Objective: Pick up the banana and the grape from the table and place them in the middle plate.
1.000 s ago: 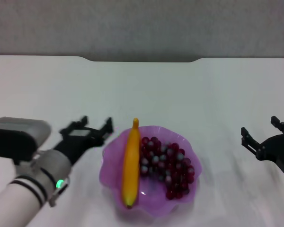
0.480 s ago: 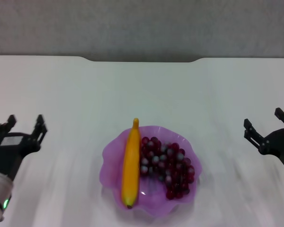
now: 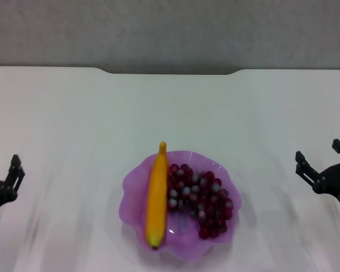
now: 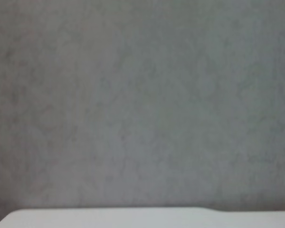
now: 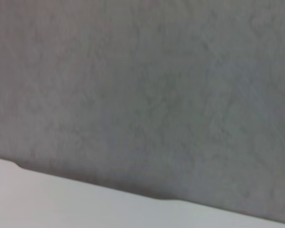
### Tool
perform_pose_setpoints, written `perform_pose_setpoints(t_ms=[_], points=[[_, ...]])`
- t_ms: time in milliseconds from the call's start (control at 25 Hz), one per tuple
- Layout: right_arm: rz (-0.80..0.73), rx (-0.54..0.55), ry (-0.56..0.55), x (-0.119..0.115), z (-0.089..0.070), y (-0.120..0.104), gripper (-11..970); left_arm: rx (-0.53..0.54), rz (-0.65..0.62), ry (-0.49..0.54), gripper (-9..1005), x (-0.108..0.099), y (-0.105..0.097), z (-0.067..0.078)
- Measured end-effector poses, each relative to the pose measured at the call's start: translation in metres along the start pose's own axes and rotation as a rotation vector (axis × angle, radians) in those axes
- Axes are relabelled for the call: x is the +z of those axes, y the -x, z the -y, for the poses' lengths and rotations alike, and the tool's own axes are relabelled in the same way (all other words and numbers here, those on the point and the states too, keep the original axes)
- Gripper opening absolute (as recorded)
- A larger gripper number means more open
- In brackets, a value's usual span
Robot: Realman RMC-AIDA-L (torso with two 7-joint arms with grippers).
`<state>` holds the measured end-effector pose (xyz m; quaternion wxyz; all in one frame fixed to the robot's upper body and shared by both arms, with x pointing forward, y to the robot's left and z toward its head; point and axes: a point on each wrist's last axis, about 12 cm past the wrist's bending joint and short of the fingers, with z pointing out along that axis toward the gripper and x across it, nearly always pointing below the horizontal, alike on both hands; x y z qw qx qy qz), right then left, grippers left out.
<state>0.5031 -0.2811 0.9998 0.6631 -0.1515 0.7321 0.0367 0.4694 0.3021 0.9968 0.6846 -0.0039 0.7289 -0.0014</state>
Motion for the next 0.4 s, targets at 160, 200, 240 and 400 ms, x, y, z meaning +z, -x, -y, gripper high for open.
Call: perform_pose_setpoints(t_ms=[160,200,240,400], points=[[-0.020,0.002,-0.003,-0.0018,0.0004,-0.0032,894,-0.038,-0.017,0.024,715,-0.0070,-0.0043,-0.0036],[-0.020,0.001,-0.003,-0.0018,0.0005,-0.0032,894,-0.050,-0.017,0.024,716,-0.0071,-0.0043,-0.0037],[-0.020,-0.001,-0.002,-0.0015,0.0004,-0.0030,894,-0.060,-0.017,0.025,716,-0.0072,-0.0044,-0.0040],[-0.019,-0.001,-0.005,-0.0014,0.0011,-0.0028,894,-0.064,-0.018,0.030,717,-0.0075,-0.0045,-0.0059]])
